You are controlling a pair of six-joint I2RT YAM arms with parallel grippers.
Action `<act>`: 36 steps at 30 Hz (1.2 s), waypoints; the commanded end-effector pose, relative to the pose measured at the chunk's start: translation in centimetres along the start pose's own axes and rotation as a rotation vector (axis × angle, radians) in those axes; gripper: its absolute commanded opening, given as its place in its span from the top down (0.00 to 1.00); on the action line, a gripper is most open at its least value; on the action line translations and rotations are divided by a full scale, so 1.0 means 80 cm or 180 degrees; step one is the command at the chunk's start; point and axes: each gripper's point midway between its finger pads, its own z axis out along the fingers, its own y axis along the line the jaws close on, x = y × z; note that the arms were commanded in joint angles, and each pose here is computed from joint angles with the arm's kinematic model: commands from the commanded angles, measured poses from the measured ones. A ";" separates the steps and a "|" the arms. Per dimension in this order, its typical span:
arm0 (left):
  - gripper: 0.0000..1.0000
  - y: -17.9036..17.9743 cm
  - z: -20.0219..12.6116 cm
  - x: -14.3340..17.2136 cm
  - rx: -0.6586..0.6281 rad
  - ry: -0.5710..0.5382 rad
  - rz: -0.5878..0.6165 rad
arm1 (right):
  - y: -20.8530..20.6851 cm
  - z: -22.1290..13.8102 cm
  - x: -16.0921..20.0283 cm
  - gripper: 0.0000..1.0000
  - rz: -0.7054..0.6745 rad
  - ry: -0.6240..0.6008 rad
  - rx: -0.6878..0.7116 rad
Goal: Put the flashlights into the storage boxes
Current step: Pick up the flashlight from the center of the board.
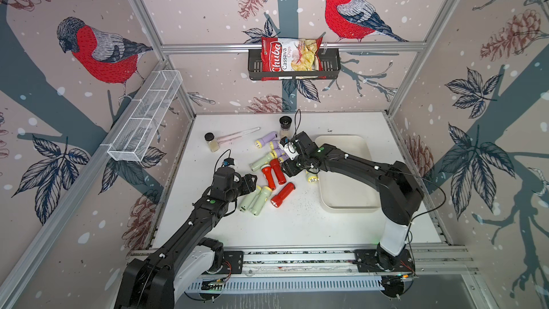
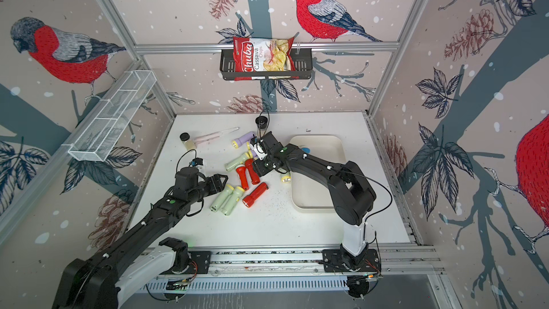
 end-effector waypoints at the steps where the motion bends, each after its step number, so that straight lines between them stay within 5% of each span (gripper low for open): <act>1: 0.29 -0.002 0.001 0.001 0.0049 0.0013 -0.0005 | 0.005 0.010 0.007 0.34 0.0100 0.0129 -0.0036; 24: 0.29 -0.006 -0.001 -0.004 0.0111 -0.0041 0.0009 | 0.007 0.082 0.017 0.34 0.0352 0.0447 -0.0051; 36: 0.29 -0.009 -0.001 -0.005 0.0142 -0.0048 0.0014 | 0.014 0.091 0.019 0.54 0.0416 0.0467 -0.0160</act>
